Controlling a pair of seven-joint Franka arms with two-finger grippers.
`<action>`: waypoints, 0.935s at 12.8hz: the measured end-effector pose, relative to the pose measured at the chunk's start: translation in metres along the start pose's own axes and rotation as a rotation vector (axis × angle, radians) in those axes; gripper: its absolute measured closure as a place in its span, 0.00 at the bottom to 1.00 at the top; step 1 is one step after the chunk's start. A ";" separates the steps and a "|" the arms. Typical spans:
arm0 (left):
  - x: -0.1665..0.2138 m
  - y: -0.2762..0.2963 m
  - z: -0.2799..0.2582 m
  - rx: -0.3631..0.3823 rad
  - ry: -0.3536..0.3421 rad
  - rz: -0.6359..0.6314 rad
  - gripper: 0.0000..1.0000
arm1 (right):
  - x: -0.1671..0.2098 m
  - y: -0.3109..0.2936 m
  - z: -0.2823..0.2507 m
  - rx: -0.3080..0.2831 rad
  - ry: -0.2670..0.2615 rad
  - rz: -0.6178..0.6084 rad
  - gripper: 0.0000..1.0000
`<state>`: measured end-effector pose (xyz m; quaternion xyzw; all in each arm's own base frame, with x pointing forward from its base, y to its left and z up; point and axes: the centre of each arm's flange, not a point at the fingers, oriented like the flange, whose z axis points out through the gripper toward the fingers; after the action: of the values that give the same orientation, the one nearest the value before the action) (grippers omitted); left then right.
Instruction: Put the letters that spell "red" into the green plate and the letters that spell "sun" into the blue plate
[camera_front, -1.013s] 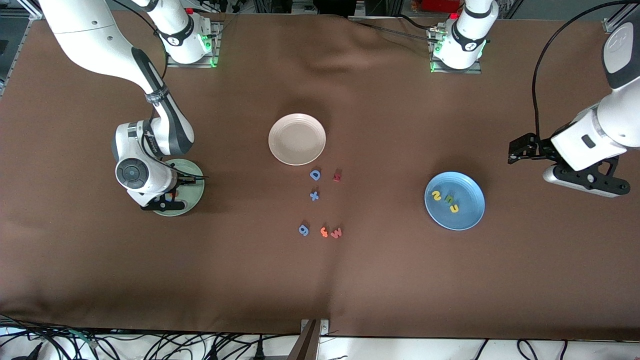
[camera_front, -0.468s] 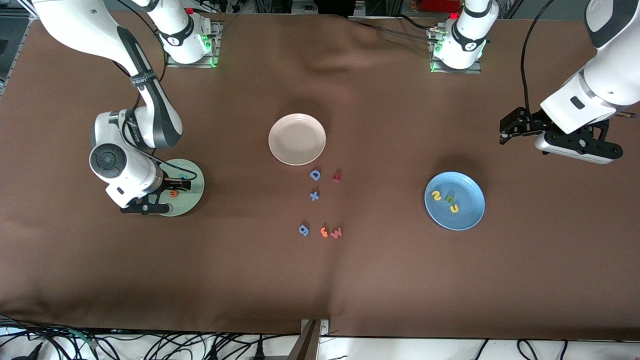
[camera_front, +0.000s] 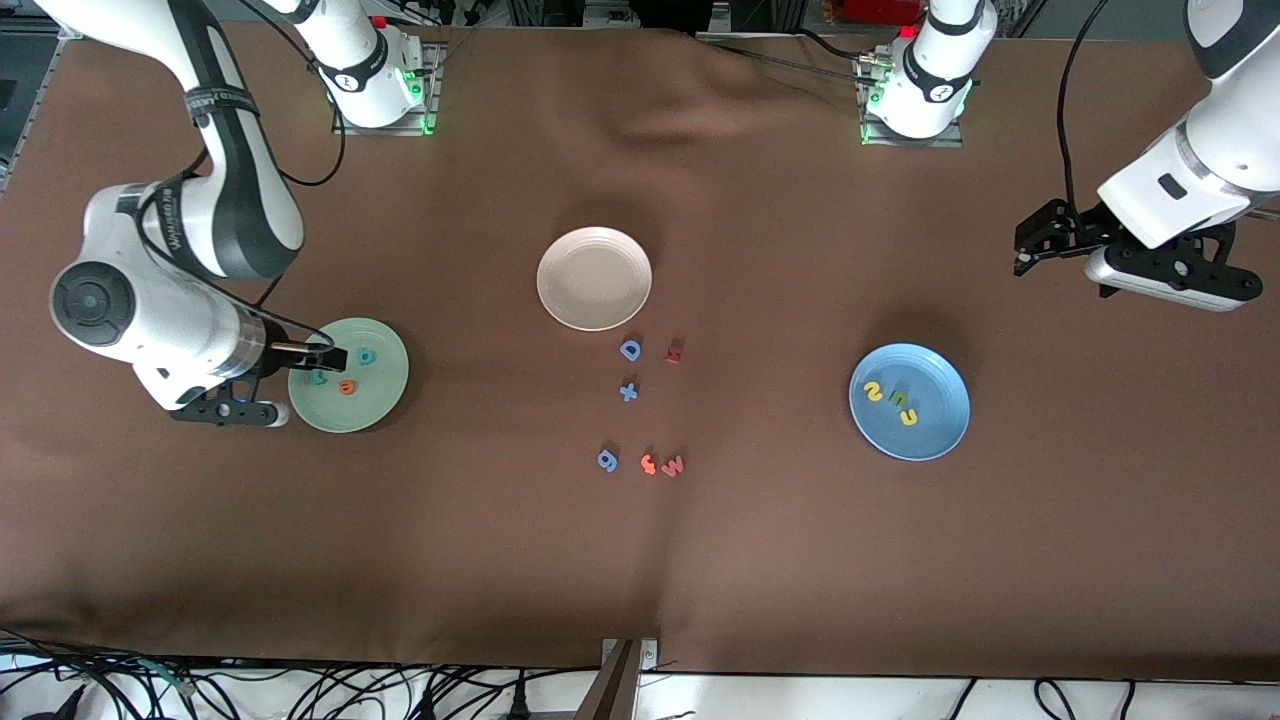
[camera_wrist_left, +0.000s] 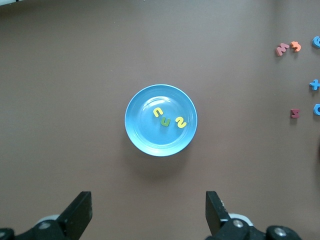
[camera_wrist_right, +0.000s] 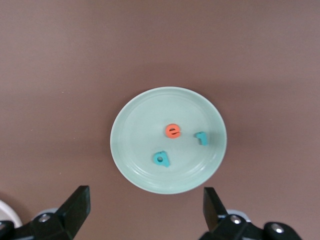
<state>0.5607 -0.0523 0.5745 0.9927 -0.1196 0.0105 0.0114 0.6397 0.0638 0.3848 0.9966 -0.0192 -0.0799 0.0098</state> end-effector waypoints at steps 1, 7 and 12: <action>0.000 -0.003 0.001 0.000 -0.001 -0.003 0.00 | 0.001 0.011 -0.015 -0.001 -0.006 -0.006 0.00; 0.000 -0.007 0.002 -0.001 -0.003 -0.004 0.00 | -0.022 0.027 -0.103 0.013 0.066 -0.013 0.00; -0.001 -0.005 0.003 -0.003 -0.015 0.000 0.00 | -0.043 0.042 -0.143 0.018 0.120 0.004 0.00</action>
<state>0.5605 -0.0475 0.5718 0.9927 -0.1199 0.0027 0.0118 0.6190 0.0262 0.5341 0.9996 -0.0213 -0.0195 0.0023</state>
